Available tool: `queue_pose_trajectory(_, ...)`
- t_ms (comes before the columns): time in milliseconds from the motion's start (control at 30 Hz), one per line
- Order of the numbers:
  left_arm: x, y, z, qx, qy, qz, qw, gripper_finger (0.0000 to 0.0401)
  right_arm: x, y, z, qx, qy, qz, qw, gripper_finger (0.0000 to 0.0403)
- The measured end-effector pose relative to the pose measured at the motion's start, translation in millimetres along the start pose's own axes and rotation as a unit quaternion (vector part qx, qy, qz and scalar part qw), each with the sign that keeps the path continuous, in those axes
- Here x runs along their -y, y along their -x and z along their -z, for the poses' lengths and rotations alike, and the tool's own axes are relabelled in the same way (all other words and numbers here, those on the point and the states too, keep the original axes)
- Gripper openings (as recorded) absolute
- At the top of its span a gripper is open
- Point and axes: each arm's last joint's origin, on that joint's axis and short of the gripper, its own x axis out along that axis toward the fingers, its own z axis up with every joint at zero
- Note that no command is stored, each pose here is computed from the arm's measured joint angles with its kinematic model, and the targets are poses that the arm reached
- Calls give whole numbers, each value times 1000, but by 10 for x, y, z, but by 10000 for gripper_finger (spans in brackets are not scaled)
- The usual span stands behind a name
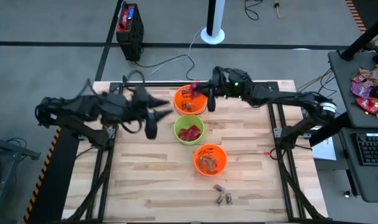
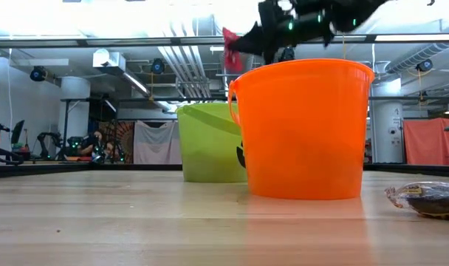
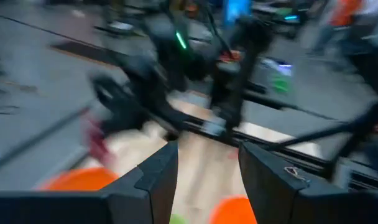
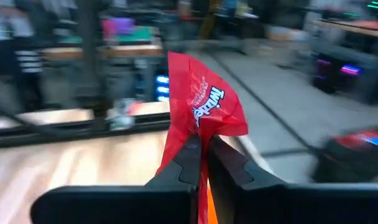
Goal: Sort candy by brand, put in halloween buckets
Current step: Put the red candy into the green bucket, then put the black gummy into the top orange bucket
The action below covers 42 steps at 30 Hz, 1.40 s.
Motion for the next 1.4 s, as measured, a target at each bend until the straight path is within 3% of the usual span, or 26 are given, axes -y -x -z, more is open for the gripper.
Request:
queue_pose_trajectory(133,-33,177,-313,1,-20,-61,998,153,-69,-72,355,16,-21,-96,995,12)
queue_pose_trajectory(233,-31,231,-445,-5,-38,-81,996,153,-222,-97,551,-16,-35,-135,990,12)
queue_pose_trajectory(400,-24,205,-478,-40,-62,-96,993,153,-403,-83,762,-96,-54,-156,982,24)
queue_pose_trajectory(567,-33,153,-407,-77,-63,-112,989,153,-456,-48,845,-180,-65,-126,973,74)
queue_pose_trajectory(800,-46,89,-247,-119,-46,-126,984,153,-441,-67,676,-192,-50,-119,973,145)
queue_pose_trajectory(967,-34,31,60,-223,-3,-108,969,153,-452,115,-25,-258,-59,-123,956,165)
queue_pose_trajectory(1067,21,-136,457,-303,0,-93,948,153,-542,293,-430,-340,-112,-121,926,167)
queue_pose_trajectory(1167,52,-324,914,-358,2,-79,930,153,-734,492,-698,-424,-205,-110,875,164)
queue_pose_trajectory(1333,71,-588,1521,-377,16,-20,926,153,-1428,825,-724,-557,-303,-82,769,160)
queue_pose_trajectory(1400,57,-622,1650,-375,9,0,927,153,-1791,947,-648,-593,-317,-72,737,162)
